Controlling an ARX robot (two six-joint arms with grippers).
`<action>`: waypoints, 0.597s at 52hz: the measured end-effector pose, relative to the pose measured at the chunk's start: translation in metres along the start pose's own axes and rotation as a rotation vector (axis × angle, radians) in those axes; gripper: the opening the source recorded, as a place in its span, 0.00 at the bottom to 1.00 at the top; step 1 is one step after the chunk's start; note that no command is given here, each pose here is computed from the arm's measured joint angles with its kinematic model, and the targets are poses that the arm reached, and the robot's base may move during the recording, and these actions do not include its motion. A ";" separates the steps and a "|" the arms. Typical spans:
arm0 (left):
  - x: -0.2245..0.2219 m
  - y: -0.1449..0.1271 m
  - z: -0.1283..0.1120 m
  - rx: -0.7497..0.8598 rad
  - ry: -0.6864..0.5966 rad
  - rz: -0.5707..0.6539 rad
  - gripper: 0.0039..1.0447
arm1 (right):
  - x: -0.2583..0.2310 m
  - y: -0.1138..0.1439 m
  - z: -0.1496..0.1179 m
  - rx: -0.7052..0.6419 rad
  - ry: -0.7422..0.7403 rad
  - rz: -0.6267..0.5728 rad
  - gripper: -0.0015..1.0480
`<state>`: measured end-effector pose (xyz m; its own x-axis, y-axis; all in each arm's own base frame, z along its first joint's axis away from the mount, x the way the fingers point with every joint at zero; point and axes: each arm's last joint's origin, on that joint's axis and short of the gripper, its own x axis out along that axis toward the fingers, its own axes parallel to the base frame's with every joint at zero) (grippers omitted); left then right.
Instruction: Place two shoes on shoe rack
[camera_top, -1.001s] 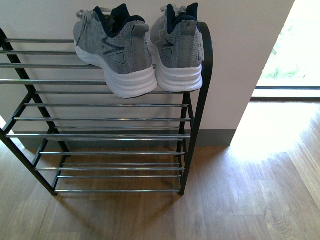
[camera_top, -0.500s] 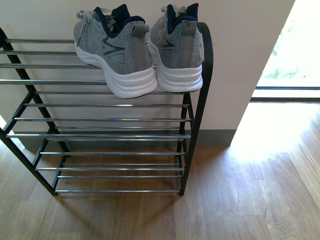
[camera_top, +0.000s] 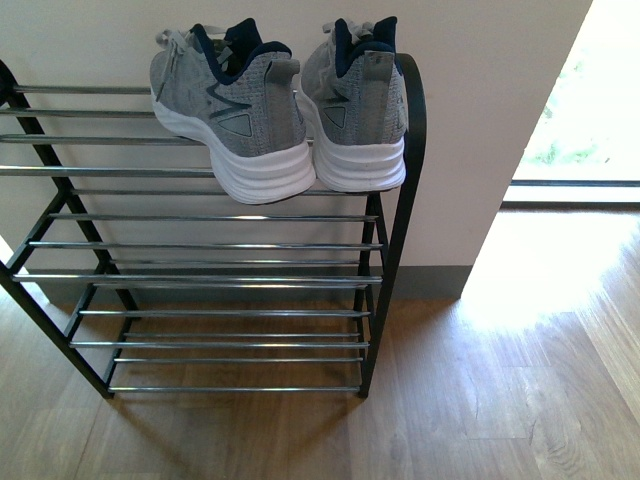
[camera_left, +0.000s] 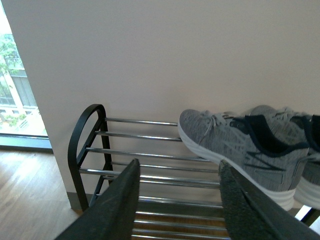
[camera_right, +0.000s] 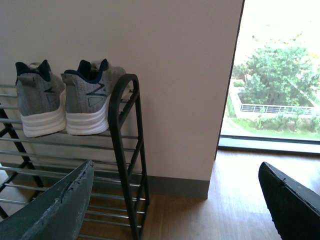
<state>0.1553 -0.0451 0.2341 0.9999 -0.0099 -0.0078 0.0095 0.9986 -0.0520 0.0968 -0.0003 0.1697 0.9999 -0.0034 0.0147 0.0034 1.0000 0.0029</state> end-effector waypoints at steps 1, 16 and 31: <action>-0.002 0.003 -0.004 0.013 0.003 -0.002 0.38 | 0.000 0.000 0.000 0.000 0.000 0.000 0.91; -0.019 0.026 -0.030 0.038 -0.008 0.004 0.01 | 0.000 0.000 0.000 0.000 0.000 0.000 0.91; -0.031 0.043 -0.045 0.042 -0.005 -0.018 0.01 | 0.000 0.000 0.000 0.000 0.000 0.000 0.91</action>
<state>0.1244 -0.0046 0.1868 0.9996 -0.0278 -0.0021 0.0278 0.9996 -0.0101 0.0968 -0.0003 0.1697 0.9999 -0.0034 0.0147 0.0034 1.0000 0.0029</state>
